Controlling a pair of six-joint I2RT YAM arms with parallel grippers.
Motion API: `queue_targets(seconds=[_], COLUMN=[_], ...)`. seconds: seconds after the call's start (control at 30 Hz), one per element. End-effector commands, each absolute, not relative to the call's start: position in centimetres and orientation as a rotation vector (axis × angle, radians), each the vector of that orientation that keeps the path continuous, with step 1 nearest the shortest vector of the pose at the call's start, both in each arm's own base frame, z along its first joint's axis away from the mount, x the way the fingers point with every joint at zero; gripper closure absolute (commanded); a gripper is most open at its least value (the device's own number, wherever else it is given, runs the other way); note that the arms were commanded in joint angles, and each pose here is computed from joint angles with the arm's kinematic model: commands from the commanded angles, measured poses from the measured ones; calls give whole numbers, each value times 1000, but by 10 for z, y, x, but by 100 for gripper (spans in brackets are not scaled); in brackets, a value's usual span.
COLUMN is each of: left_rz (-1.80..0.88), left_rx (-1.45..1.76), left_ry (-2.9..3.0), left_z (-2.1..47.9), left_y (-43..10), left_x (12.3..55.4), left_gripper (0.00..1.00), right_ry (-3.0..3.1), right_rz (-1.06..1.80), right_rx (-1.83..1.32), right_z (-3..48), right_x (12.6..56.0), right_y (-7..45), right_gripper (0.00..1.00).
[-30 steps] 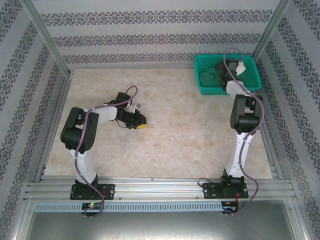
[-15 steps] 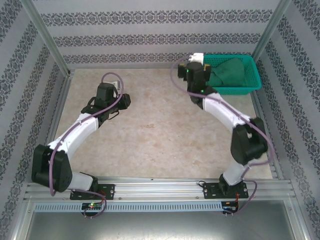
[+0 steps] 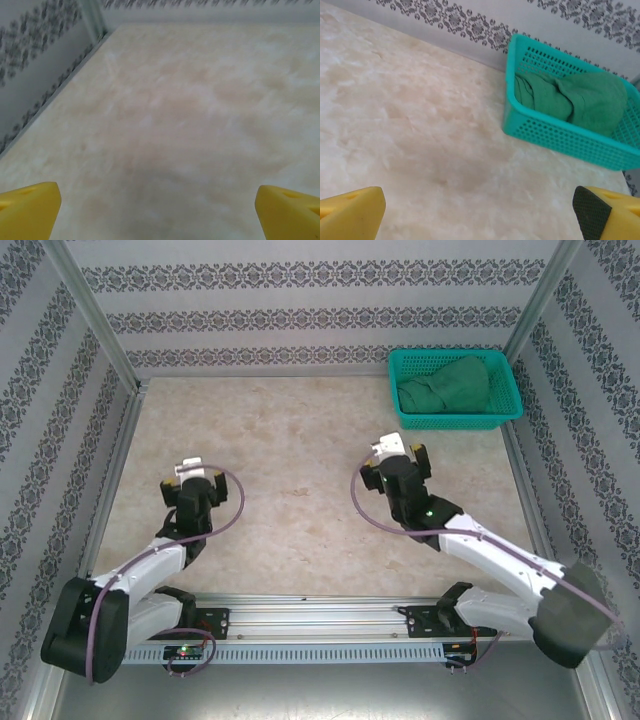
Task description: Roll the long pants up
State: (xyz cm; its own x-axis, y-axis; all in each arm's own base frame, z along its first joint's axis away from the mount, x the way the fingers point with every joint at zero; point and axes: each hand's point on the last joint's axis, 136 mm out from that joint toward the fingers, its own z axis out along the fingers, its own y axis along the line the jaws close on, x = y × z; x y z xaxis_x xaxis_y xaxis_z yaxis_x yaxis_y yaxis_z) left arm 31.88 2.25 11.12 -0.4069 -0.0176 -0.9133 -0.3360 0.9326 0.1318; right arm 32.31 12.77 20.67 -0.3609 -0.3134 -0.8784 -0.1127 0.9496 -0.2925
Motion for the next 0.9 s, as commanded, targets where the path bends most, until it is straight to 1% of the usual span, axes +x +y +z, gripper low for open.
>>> queue_targets(seconds=[0.0, 0.07, 0.1, 0.17, 0.2, 0.23, 0.3, 0.33, 0.37, 0.43, 0.5, 0.63, 0.87], left_rz=[369, 308, 319, 362, 352, 362, 330, 333, 320, 253, 230, 83, 112], left_rx=[-335, -316, -310, -307, -298, -267, -186, -188, -189, -167, -151, -43, -7], left_ry=[1780, 1738, 1753, 1801, 1861, 1847, 1932, 1894, 1913, 1932, 1959, 1946, 1931], left_z=[134, 142, 140, 129, 112, 109, 102, 105, 102, 97, 94, 85, 86], left_y=[38, 37, 40, 46, 45, 44, 28, 29, 29, 27, 25, 9, 3], left_x=[323, 333, 343, 362, 372, 382, 389, 390, 387, 392, 397, 399, 393], left_gripper=[0, 0, 0, 0, 0, 0, 0, 0, 0, 0, 0, 0, 0], right_ry=[1930, 1907, 1893, 1879, 1866, 1858, 1830, 1813, 1820, 1817, 1823, 1813, 1845], right_rz=[-197, -180, -173, -174, -176, -184, -202, -207, -215, -218, -224, -192, -80], right_rx=[-235, -211, -197, -170, -155, -133, -100, -85, -83, -57, -39, 57, 60], right_z=[203, 201, 199, 196, 196, 194, 194, 196, 188, 183, 176, 164, 140], right_x=[303, 293, 289, 282, 280, 277, 276, 276, 275, 277, 282, 301, 357], right_y=[110, 99, 93, 81, 74, 68, 58, 53, 50, 43, 36, 13, 2], right_gripper=[2, 2, 2, 2, 2, 2, 2, 2, 2, 2, 2, 2, 2])
